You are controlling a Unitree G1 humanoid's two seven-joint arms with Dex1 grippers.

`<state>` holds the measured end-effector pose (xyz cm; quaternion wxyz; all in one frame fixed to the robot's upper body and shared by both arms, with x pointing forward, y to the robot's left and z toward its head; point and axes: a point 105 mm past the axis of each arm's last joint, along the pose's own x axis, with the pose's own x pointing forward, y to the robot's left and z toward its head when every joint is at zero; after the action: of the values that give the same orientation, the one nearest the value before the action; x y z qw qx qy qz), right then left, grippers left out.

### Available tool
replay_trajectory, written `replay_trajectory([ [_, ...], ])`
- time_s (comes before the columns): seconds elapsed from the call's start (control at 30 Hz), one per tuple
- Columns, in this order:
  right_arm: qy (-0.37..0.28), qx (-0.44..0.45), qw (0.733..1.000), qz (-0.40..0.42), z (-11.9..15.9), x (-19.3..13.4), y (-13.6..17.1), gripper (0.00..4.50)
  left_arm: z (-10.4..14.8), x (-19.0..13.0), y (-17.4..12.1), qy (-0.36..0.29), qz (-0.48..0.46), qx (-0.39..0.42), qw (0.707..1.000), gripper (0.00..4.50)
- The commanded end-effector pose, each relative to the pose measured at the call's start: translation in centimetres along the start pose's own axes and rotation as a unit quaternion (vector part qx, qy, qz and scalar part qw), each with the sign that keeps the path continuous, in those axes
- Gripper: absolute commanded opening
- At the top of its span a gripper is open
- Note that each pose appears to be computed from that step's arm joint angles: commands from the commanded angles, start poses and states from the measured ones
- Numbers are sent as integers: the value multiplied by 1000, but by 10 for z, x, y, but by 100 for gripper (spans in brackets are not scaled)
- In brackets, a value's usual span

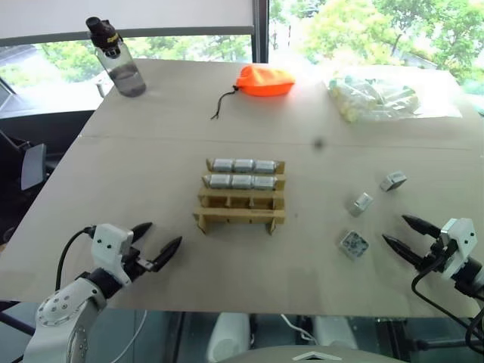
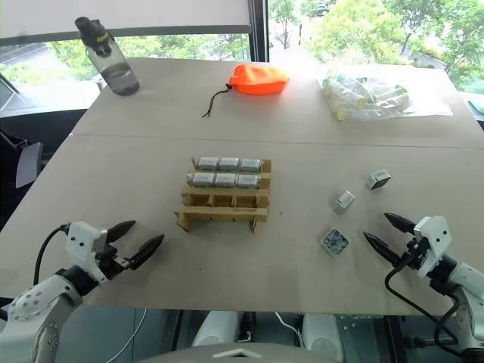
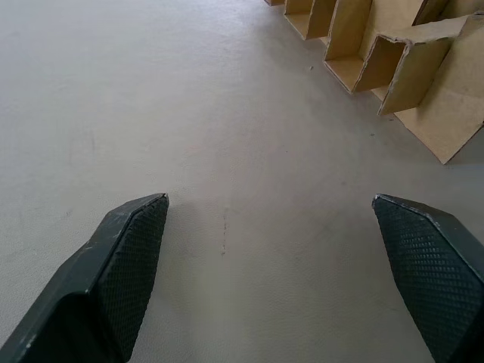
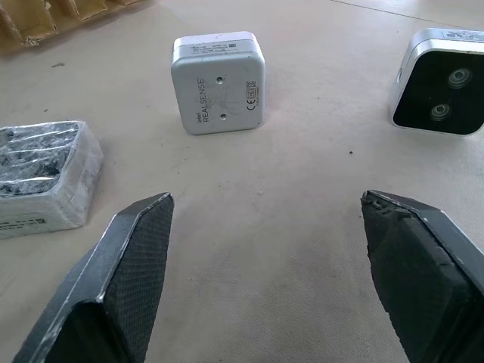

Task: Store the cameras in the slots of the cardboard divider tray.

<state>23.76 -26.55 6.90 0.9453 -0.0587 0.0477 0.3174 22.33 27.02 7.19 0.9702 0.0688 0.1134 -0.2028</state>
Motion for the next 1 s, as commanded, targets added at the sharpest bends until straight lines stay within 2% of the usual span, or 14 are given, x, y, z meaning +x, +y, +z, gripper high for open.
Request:
replay_trajectory([
  [0.03,-12,-21,1000,-3,13,-2,-4,391,12,-2,-2,-18,-9,20,1000,450],
  [0.67,-11,-12,1000,16,12,-2,7,391,16,-3,-2,-26,-14,22,999,450],
  [0.8,-19,-1,999,47,17,3,24,391,22,-2,-2,-39,-28,31,998,450],
  [1.0,-16,5,997,77,22,3,53,391,37,-6,-9,-51,-106,32,993,450],
])
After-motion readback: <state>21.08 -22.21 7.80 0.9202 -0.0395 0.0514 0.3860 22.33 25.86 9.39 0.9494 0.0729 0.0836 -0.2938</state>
